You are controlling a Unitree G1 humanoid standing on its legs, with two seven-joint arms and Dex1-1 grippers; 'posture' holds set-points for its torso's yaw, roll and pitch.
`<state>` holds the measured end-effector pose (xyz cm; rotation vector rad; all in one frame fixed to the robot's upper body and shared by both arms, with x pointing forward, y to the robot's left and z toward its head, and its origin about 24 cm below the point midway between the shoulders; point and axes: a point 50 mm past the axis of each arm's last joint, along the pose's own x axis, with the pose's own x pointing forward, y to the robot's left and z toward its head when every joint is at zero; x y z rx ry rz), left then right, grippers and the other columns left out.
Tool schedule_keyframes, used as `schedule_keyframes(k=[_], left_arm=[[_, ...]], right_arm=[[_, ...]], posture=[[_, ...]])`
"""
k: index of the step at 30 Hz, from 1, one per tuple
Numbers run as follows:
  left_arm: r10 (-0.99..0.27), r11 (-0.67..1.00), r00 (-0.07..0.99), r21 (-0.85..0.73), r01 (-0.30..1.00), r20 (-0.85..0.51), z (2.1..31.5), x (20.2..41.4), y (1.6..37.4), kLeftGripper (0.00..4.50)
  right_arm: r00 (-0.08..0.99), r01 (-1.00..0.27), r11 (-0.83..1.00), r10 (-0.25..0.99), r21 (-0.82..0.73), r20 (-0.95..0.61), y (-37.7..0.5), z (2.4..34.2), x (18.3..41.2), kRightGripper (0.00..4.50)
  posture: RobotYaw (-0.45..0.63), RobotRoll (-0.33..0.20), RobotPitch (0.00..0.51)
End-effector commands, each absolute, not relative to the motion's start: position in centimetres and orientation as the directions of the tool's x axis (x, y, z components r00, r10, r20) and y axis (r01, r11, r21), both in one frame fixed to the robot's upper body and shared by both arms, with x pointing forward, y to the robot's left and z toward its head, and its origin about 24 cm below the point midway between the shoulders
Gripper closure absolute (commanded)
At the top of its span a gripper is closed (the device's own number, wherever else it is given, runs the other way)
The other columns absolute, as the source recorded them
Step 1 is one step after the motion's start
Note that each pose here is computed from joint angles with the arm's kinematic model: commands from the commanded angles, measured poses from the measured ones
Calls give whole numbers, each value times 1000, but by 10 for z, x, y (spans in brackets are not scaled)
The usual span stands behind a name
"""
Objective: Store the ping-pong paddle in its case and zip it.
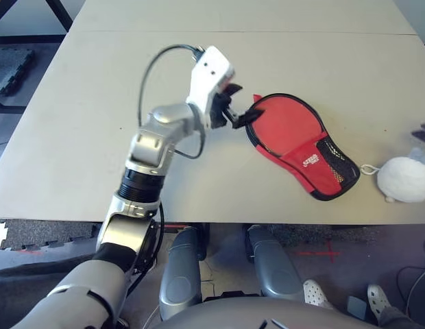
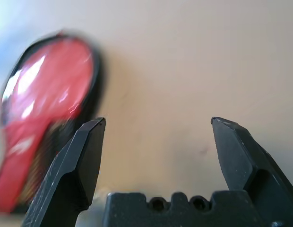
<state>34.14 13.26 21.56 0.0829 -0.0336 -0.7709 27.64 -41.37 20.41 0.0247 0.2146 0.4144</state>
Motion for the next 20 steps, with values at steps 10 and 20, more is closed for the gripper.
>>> schedule_keyframes(k=[10,20], left_arm=[[148,989,975,-12,-148,165,175,356,284,0],[274,960,950,9,-279,152,145,346,303,0]], right_arm=[[980,157,988,-157,8,118,-426,178,291,55],[968,199,978,-205,57,144,-407,161,308,55]], posture=[[-41,0,219],[4,0,220]])
